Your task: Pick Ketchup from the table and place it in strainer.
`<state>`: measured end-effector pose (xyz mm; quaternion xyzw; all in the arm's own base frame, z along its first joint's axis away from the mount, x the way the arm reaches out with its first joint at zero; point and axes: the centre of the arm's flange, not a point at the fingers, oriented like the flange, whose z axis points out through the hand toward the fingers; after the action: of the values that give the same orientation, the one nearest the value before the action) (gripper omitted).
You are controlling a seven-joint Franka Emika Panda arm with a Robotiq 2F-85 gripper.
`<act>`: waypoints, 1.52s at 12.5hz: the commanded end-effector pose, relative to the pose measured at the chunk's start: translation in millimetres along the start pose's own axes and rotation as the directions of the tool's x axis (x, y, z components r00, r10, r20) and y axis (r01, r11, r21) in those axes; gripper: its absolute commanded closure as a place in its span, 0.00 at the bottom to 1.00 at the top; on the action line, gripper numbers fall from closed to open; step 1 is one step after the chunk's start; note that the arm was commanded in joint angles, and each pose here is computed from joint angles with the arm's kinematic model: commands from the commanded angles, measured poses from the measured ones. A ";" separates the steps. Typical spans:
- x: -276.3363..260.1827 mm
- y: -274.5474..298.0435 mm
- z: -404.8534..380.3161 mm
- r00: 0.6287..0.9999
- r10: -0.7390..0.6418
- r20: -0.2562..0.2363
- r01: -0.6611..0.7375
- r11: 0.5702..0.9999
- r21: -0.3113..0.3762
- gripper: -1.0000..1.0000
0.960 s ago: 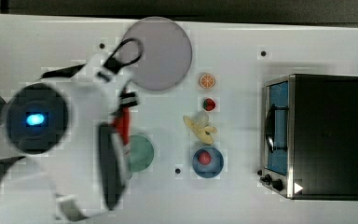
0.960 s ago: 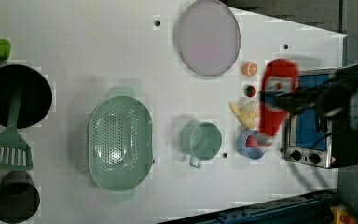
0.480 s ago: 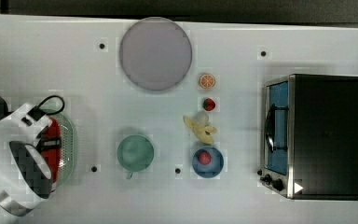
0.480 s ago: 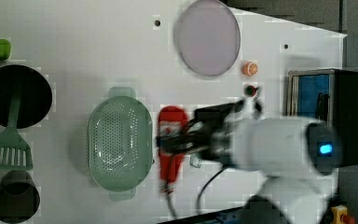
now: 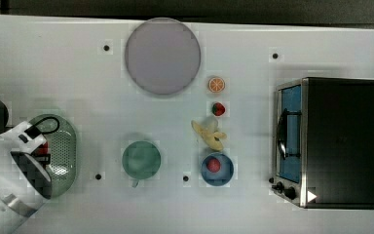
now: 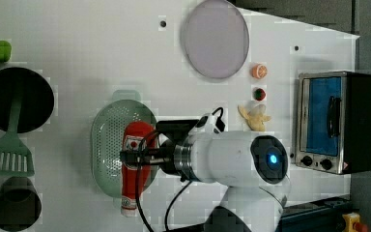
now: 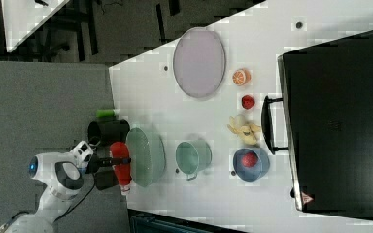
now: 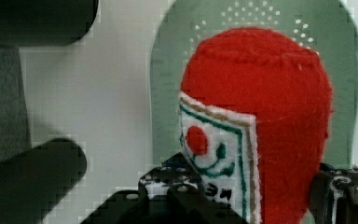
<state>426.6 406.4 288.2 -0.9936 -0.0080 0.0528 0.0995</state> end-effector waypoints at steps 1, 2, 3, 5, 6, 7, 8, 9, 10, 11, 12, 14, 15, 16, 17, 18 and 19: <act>26.1 24.6 21.5 0.996 0.092 -0.011 -0.092 0.996 0.003 0.35; 28.2 29.0 32.5 0.996 0.085 -0.004 -0.085 0.996 -0.003 0.25; 31.4 30.9 36.4 0.996 0.083 -0.012 -0.083 0.997 0.004 0.14; 40.5 25.6 17.2 0.993 0.101 -0.064 -0.099 0.994 0.040 0.00; 44.3 23.2 0.8 0.985 0.152 -0.088 -0.148 0.988 0.052 0.00; 48.7 22.3 -20.7 0.971 0.208 -0.117 -0.202 0.978 0.059 0.00; 51.5 24.3 -43.4 0.957 0.250 -0.144 -0.245 0.968 0.052 0.00; 55.2 31.3 -67.4 0.947 0.271 -0.172 -0.269 0.963 0.034 0.00; 59.5 41.7 -92.8 0.936 0.288 -0.203 -0.291 0.957 0.015 0.00; 63.9 56.2 -118.3 0.922 0.312 -0.231 -0.322 0.947 -0.009 0.00; 68.5 74.6 -145.3 0.902 0.342 -0.261 -0.363 0.931 -0.031 0.00; 76.6 117.9 -204.4 0.847 0.426 -0.317 -0.466 0.883 -0.056 0.00; 77.7 143.1 -230.8 0.815 0.476 -0.330 -0.525 0.848 -0.071 0.00; 77.2 169.9 -255.4 0.779 0.532 -0.333 -0.585 0.807 -0.081 0.00; 75.7 197.5 -277.2 0.739 0.592 -0.323 -0.645 0.760 -0.081 0.00; 73.9 224.6 -298.6 0.695 0.648 -0.312 -0.697 0.713 -0.072 0.00; 73.4 248.7 -319.8 0.652 0.693 -0.306 -0.738 0.673 -0.048 0.00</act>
<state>521.2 155.2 557.6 -0.9446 0.3174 -0.0830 -0.0087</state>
